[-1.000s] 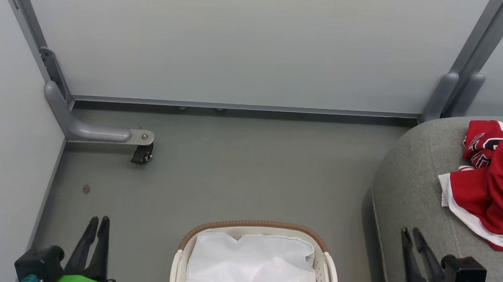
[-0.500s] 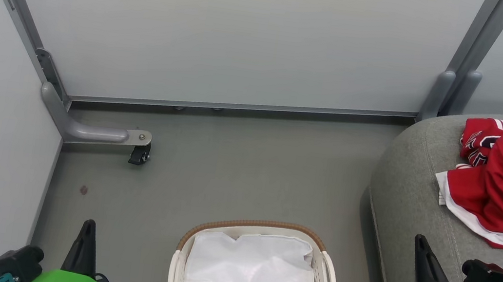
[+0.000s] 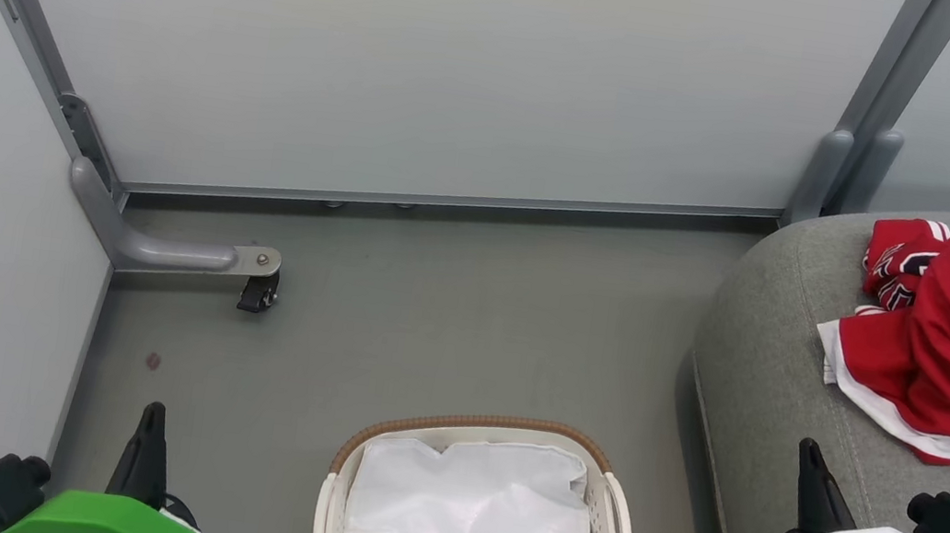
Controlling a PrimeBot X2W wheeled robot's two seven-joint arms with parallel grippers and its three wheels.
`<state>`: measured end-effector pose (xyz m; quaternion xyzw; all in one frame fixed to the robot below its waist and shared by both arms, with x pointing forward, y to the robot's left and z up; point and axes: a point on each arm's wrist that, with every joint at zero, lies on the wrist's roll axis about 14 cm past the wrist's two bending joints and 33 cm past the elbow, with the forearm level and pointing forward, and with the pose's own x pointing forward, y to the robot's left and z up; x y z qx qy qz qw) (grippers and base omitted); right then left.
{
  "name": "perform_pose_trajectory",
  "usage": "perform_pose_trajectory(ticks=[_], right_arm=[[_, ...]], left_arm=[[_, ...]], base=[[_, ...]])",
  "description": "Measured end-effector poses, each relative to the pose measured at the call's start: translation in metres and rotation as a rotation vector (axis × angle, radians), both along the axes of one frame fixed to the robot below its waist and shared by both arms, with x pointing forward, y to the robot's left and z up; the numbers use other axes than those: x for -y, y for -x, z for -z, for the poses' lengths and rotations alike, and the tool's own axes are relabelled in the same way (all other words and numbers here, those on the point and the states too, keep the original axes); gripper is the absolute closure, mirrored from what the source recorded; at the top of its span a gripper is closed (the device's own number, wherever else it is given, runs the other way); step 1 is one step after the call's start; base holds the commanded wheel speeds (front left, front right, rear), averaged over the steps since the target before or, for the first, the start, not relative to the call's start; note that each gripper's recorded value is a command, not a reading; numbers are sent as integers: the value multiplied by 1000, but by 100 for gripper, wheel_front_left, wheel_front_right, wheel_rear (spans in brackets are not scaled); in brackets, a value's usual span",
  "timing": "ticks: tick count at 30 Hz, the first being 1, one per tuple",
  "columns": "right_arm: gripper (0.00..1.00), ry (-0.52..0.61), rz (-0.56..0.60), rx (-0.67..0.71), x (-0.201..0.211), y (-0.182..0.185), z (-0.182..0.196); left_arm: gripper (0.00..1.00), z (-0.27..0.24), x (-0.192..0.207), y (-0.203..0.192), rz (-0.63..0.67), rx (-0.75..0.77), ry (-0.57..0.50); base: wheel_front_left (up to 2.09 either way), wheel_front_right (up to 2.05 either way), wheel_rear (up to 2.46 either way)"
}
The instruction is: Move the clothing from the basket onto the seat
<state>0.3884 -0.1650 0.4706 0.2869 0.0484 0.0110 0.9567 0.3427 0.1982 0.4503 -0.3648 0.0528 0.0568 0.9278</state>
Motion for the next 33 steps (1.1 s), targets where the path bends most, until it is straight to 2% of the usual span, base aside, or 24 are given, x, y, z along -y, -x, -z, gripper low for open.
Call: perform_pose_trajectory(ticks=[33], right_arm=[[100, -433, 75, -17, 16, 0, -9]], left_arm=[[100, -17, -4, -18, -38, 41, 360]], base=[[0, 0, 0]])
